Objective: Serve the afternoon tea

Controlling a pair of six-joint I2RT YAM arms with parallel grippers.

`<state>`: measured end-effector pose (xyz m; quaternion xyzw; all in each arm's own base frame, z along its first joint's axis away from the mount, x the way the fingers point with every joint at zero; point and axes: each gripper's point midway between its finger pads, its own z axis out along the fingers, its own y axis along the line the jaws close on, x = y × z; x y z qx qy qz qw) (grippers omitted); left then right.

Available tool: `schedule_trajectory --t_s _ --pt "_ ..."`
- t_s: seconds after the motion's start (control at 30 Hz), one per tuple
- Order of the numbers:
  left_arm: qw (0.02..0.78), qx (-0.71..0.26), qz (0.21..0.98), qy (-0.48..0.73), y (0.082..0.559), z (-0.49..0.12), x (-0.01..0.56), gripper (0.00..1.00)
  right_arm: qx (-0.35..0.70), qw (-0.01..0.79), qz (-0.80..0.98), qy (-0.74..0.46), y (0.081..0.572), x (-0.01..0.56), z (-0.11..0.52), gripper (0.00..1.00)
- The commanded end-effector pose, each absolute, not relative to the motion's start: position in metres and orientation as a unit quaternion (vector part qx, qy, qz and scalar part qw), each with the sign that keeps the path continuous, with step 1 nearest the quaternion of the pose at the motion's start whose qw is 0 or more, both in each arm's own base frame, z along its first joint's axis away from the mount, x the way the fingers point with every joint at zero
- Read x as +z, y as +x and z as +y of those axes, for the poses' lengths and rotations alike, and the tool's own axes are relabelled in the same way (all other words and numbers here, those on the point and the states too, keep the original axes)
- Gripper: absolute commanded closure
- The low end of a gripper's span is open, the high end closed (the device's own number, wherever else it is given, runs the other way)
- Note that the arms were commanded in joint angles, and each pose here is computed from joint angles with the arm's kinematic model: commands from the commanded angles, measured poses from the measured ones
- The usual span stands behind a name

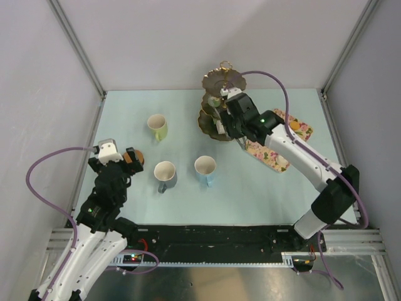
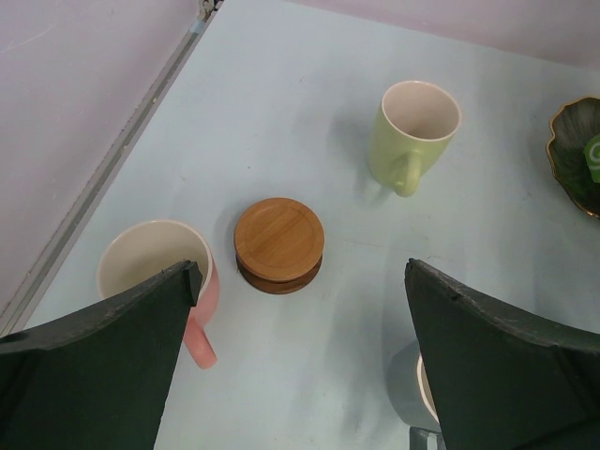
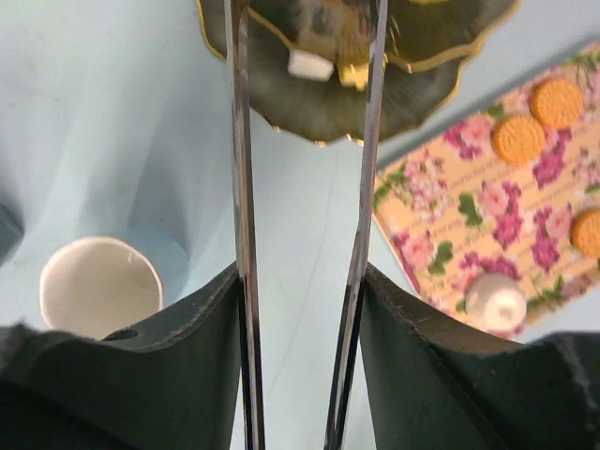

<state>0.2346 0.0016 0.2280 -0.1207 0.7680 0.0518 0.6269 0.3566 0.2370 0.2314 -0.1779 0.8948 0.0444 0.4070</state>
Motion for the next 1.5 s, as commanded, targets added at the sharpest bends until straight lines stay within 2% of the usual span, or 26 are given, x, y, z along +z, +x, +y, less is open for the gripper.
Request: schedule_trajectory --t_s 0.0,0.2,0.4,0.67,1.47 --pt "0.635 0.051 0.762 -0.118 0.237 0.001 0.233 0.02 0.034 0.385 0.910 -0.148 0.320 0.238 0.206 0.49" --pt "0.632 0.054 0.764 -0.117 0.238 0.000 0.230 0.02 0.012 0.341 0.934 -0.106 0.276 0.227 0.166 0.51" --pt "0.629 0.055 0.767 -0.116 0.239 0.000 0.229 0.02 -0.024 0.273 0.961 -0.016 0.239 0.204 0.112 0.52" --pt "0.624 0.056 0.771 -0.112 0.241 -0.002 0.226 0.02 -0.021 0.210 0.973 0.089 0.211 0.172 0.073 0.51" --pt "0.619 0.059 0.776 -0.107 0.242 -0.003 0.223 0.02 -0.017 0.184 0.973 0.137 0.241 0.133 0.051 0.47"
